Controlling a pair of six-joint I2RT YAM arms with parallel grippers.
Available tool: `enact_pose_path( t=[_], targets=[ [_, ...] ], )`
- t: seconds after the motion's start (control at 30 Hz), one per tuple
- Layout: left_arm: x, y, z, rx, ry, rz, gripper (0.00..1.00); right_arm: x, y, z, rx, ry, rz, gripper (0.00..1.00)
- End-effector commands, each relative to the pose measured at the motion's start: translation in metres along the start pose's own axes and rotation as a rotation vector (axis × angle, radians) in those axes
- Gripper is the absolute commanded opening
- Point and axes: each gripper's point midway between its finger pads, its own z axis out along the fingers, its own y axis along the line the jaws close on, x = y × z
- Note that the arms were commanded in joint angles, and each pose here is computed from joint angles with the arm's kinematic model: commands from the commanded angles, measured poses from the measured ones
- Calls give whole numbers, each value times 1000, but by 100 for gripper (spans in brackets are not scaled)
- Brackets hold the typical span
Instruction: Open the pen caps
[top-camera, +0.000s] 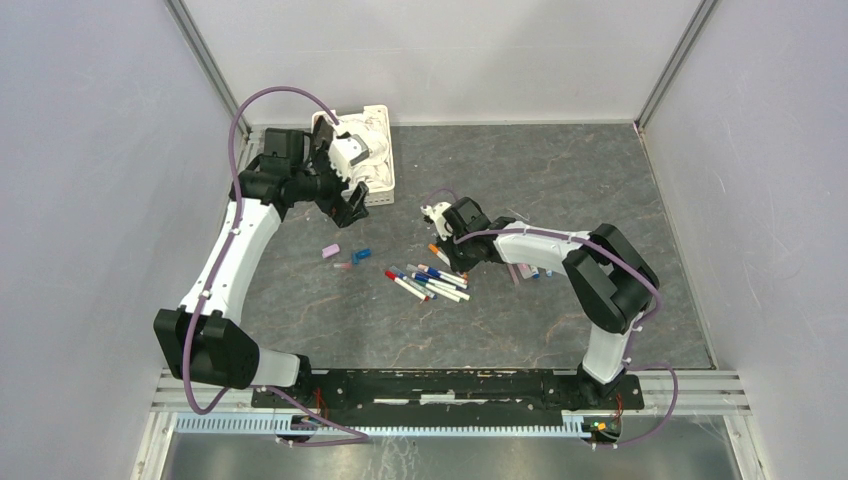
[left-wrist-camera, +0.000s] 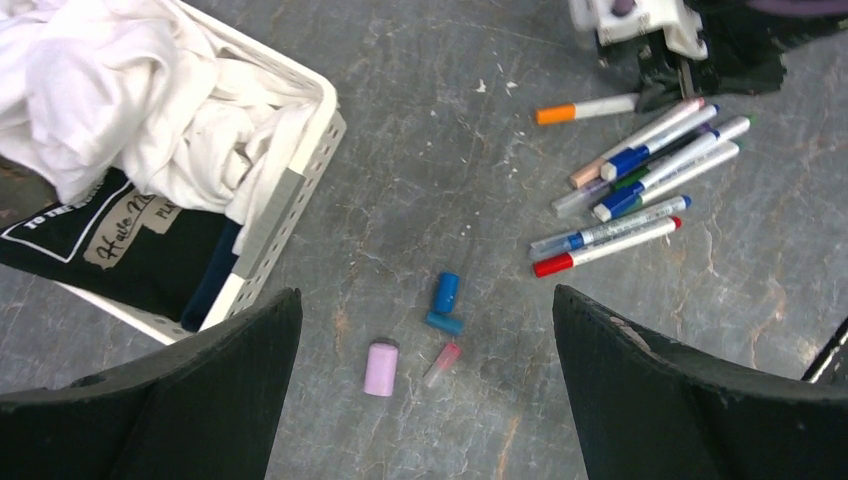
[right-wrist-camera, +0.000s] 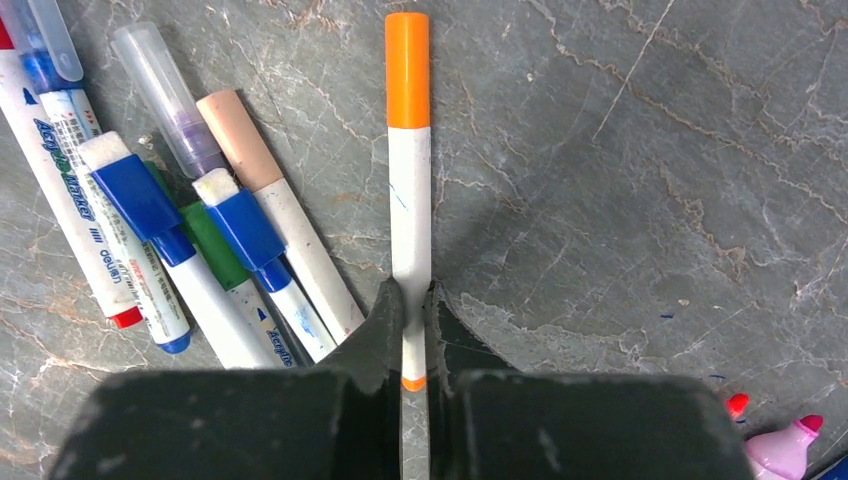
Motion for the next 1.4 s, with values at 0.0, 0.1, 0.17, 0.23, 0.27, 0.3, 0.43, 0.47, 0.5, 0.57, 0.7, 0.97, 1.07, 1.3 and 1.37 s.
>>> enact_pose_path(
  t=[0.0, 0.1, 0.17, 0.23, 0.27, 0.3, 0.43, 0.47, 0.5, 0.57, 0.7, 0.97, 1.07, 1.3, 1.37],
  targets=[
    [7, -25, 0, 135, -19, 85, 100, -11, -7, -10, -13, -42, 15, 1],
    [19, -46, 1, 245, -21, 146, 100, -33, -3, -27, -72, -98, 29, 0],
    [29, -60, 1, 311, -23, 194, 100, -46, 4, -40, -127, -129, 33, 0],
    [37, -70, 1, 364, -31, 248, 100, -56, 15, -52, -202, -148, 28, 0],
    [40, -76, 0, 390, -36, 267, 100, -59, 20, -58, -232, -152, 25, 0],
    [43, -80, 0, 412, -43, 293, 100, -62, 27, -63, -276, -157, 23, 0],
    [49, -95, 2, 472, -76, 383, 100, -63, 63, -81, -495, -142, 14, 0],
    [51, -99, 3, 484, -86, 422, 100, -62, 73, -86, -558, -141, 13, 0],
    [52, -103, 4, 496, -93, 459, 100, -61, 81, -90, -606, -138, 16, 0],
    [56, -109, 7, 508, -93, 523, 100, -62, 92, -96, -673, -136, 29, 0],
    [65, -112, 17, 491, -79, 640, 100, -62, 111, -103, -785, -123, 54, 0],
    [66, -121, 26, 503, -69, 770, 94, -65, 139, -105, -911, -100, 58, 0],
    [69, -126, 30, 524, -53, 786, 89, -66, 144, -104, -930, -88, 60, 0],
    [94, -145, 39, 614, 33, 800, 70, -70, 148, -103, -953, -74, 57, 0],
    [97, -148, 40, 623, 41, 799, 63, -70, 148, -102, -952, -67, 56, 0]
  ],
)
